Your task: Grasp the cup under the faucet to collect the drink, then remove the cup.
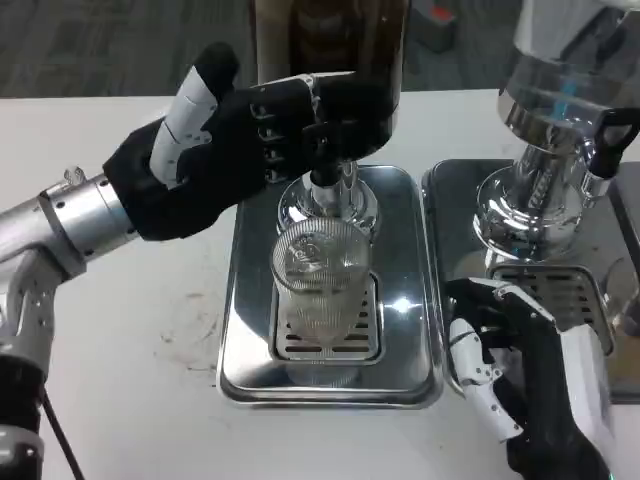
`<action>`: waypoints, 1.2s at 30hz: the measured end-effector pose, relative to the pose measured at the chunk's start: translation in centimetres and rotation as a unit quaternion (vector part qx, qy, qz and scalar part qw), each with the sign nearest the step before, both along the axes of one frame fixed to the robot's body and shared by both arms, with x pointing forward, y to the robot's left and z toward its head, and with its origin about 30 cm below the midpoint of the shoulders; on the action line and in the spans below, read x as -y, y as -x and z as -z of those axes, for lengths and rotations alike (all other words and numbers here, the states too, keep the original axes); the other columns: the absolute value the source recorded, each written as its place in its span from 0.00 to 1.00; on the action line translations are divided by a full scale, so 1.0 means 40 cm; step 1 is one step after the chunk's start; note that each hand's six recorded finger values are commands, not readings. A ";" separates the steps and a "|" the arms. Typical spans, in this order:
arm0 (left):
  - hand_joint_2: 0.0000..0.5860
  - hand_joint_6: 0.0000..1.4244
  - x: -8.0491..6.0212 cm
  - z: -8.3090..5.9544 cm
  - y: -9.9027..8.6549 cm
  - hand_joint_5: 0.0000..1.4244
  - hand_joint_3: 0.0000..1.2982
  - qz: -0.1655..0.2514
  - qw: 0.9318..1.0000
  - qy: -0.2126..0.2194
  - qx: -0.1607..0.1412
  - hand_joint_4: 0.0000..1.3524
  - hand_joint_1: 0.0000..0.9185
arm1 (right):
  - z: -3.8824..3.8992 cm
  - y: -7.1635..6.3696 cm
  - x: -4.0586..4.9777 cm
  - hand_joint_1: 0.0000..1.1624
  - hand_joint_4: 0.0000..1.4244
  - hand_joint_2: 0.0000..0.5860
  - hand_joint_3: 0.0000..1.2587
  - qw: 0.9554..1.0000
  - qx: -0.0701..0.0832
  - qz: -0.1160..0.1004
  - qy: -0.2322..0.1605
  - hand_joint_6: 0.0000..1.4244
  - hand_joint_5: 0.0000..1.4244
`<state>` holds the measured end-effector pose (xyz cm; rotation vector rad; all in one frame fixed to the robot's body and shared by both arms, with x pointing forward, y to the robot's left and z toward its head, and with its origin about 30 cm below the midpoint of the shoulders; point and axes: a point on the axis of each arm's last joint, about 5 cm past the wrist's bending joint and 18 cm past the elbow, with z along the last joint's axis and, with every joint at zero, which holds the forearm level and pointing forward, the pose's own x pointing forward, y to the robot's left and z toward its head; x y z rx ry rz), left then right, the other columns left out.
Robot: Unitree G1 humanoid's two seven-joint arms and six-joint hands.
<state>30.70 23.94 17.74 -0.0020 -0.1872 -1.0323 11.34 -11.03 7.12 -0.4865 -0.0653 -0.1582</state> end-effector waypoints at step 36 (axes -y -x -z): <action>0.11 0.07 0.001 0.005 0.021 0.13 0.21 -0.011 0.990 -0.070 0.118 0.12 0.00 | 0.000 -0.004 0.000 0.25 0.27 0.80 0.37 1.000 0.001 -0.001 -0.002 0.32 0.30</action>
